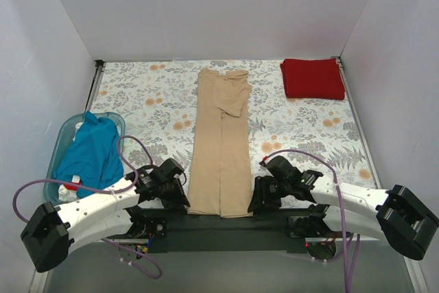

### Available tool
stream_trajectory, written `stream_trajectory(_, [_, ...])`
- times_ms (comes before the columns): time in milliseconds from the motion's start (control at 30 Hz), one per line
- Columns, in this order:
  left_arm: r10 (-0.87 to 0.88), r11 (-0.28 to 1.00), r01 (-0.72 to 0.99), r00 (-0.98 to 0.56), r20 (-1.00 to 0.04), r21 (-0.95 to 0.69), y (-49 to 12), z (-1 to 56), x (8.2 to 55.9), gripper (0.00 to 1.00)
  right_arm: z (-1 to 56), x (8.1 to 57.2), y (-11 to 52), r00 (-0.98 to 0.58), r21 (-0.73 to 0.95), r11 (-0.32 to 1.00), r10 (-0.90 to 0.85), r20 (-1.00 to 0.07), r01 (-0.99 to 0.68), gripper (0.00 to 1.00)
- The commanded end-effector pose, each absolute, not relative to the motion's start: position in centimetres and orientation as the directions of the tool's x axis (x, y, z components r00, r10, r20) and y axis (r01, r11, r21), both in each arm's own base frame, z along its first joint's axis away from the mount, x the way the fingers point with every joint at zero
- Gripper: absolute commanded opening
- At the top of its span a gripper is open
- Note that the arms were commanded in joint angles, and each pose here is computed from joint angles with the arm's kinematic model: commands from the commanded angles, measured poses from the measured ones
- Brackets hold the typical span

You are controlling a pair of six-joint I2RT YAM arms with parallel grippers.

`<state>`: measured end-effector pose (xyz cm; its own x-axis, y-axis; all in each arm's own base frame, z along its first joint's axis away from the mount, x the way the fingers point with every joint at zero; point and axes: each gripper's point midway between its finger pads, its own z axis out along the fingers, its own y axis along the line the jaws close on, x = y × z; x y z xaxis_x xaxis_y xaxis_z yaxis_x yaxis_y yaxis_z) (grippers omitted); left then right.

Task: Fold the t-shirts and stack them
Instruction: Fold the tshirt

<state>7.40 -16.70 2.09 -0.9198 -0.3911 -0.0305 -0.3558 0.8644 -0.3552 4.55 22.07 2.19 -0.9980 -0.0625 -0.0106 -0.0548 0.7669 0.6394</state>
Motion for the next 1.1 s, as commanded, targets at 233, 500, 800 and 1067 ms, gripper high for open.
stream_trajectory(233, [-0.403, 0.842, -0.357, -0.914, -0.033, -0.404, -16.7, 2.8, 7.2, 0.33, 2.6, 4.8, 23.0, -0.998, 0.692, 0.720, -0.064, -0.010, -0.054, 0.41])
stream_trajectory(500, [-0.403, 0.837, -0.370, -0.915, 0.005, -0.403, -16.6, 2.1, 6.2, 0.33, 2.5, 4.7, 23.3, -0.997, 0.701, 0.711, -0.075, -0.002, -0.054, 0.39])
stream_trajectory(800, [-0.392, 0.823, -0.354, -0.920, 0.006, -0.444, -17.5, 1.8, 6.5, 0.33, 2.4, 4.6, 23.4, -0.997, 0.708, 0.705, -0.080, 0.006, -0.052, 0.38])
stream_trajectory(1067, [-0.385, 0.823, -0.346, -0.923, 0.005, -0.451, -17.7, 1.5, 6.6, 0.25, 2.5, 4.7, 23.7, -0.996, 0.716, 0.696, -0.087, 0.010, -0.054, 0.35])
